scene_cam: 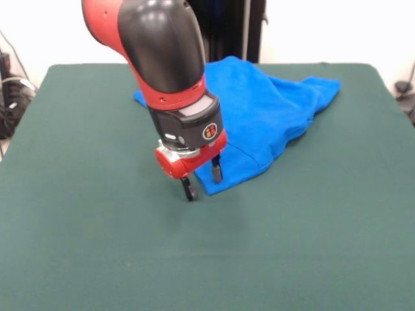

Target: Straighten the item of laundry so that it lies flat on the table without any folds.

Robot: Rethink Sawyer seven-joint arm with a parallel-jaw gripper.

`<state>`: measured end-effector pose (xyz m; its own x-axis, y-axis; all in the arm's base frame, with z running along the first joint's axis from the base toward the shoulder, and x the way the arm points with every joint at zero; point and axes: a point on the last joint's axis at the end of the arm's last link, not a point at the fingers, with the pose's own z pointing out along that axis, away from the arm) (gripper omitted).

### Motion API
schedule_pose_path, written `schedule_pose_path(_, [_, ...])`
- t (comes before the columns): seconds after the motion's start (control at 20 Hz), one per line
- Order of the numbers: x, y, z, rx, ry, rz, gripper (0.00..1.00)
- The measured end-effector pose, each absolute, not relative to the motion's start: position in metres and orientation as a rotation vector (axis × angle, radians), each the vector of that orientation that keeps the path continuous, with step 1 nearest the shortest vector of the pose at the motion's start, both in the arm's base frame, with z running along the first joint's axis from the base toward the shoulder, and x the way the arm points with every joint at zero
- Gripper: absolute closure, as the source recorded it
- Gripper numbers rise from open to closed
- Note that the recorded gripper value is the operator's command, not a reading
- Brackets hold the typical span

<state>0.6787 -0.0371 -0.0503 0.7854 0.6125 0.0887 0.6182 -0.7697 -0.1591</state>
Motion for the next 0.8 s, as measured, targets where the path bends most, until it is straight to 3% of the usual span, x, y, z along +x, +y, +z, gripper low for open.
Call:
schedule_pose_path(0.05, [0.681, -0.039, -0.050, -2.804, -0.974, -0.054, 1.00])
schedule_pose_path(0.8, [0.689, -0.053, -0.053, -2.790, -0.945, -0.087, 1.00])
